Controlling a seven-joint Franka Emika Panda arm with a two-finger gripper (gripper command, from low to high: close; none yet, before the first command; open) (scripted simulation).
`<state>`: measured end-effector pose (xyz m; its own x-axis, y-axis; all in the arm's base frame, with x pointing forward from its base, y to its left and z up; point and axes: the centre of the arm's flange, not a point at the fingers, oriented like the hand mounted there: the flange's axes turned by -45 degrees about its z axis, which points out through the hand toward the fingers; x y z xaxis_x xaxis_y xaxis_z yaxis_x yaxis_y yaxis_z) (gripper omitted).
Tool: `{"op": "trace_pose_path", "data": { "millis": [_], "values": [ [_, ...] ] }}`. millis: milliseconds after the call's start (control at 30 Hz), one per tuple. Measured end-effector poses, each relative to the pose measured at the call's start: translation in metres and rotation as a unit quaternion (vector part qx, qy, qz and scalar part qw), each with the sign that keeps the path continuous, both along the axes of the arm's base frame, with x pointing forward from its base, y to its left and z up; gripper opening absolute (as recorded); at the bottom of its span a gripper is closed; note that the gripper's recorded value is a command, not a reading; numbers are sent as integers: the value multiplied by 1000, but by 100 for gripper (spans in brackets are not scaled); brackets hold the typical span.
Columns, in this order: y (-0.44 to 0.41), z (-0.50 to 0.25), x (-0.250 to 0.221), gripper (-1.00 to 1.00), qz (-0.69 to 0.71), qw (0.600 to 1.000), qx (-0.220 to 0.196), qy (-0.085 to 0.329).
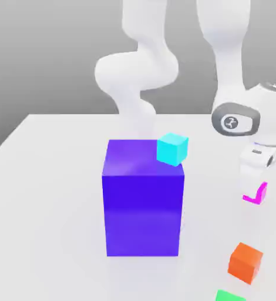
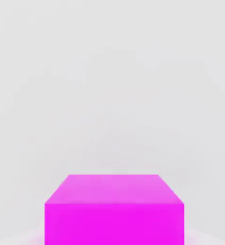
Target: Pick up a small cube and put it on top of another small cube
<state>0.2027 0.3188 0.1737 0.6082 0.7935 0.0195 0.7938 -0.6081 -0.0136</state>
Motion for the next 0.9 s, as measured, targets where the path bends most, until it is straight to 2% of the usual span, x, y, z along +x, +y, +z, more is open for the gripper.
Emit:
{"op": "trace_pose_path", "data": {
  "millis": [233,500,633,800,900],
  "values": [
    [-8,19,7,-100,-12,1000,-9,1],
    [-23,49,150,-100,-239,971,6,9],
    [-62,60,229,-100,-362,932,5,10],
    [-139,69,319,-100,-507,862,-6,8],
    [-155,35,333,-100,-531,847,-8,7]
  ]
}}
